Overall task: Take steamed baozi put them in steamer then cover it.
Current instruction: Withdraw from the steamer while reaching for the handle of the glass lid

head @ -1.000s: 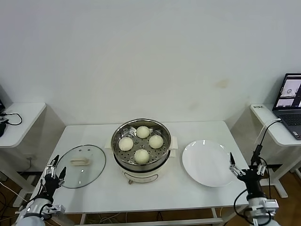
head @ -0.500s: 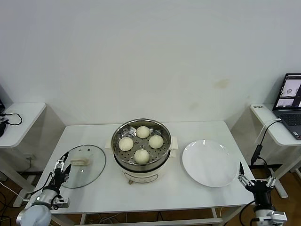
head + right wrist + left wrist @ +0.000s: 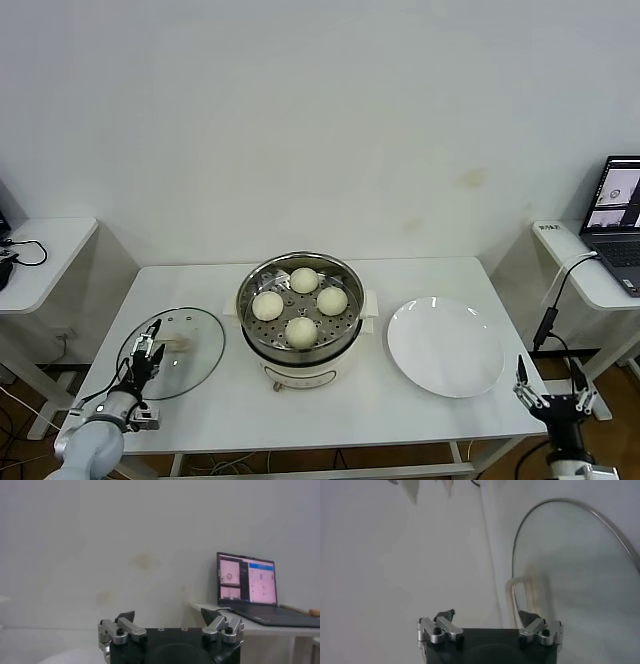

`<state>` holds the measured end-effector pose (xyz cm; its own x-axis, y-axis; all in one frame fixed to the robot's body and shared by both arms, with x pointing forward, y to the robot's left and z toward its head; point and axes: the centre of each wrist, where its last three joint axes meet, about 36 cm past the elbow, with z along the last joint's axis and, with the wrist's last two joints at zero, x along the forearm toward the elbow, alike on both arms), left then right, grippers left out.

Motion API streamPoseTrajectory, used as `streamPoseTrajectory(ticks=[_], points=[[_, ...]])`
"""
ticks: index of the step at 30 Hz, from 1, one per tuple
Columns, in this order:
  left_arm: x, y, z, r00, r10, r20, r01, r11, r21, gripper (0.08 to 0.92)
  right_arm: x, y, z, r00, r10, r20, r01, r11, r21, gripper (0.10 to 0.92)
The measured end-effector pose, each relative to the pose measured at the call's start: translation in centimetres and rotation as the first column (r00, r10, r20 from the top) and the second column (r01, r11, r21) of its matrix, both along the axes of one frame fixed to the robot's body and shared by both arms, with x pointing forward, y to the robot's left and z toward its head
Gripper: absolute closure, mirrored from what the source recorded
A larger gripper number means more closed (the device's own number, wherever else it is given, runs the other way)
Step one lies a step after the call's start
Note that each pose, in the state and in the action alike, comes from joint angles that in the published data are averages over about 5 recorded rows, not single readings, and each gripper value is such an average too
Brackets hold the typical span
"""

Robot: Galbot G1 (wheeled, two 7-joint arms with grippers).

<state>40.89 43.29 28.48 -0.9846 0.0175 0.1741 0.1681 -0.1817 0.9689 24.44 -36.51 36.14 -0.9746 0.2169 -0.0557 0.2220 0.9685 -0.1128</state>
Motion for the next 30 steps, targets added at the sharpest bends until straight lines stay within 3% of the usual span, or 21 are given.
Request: streamPoseTrajectory(ticks=[30], points=[[5.5, 1.2, -0.2, 0.9992, 0.032, -0.026, -0.031, 0.999, 0.026, 0.177, -0.7, 0.4, -0.6, 1.000, -0.008, -0.018, 0.008, 1.000, 0.006, 0.200]])
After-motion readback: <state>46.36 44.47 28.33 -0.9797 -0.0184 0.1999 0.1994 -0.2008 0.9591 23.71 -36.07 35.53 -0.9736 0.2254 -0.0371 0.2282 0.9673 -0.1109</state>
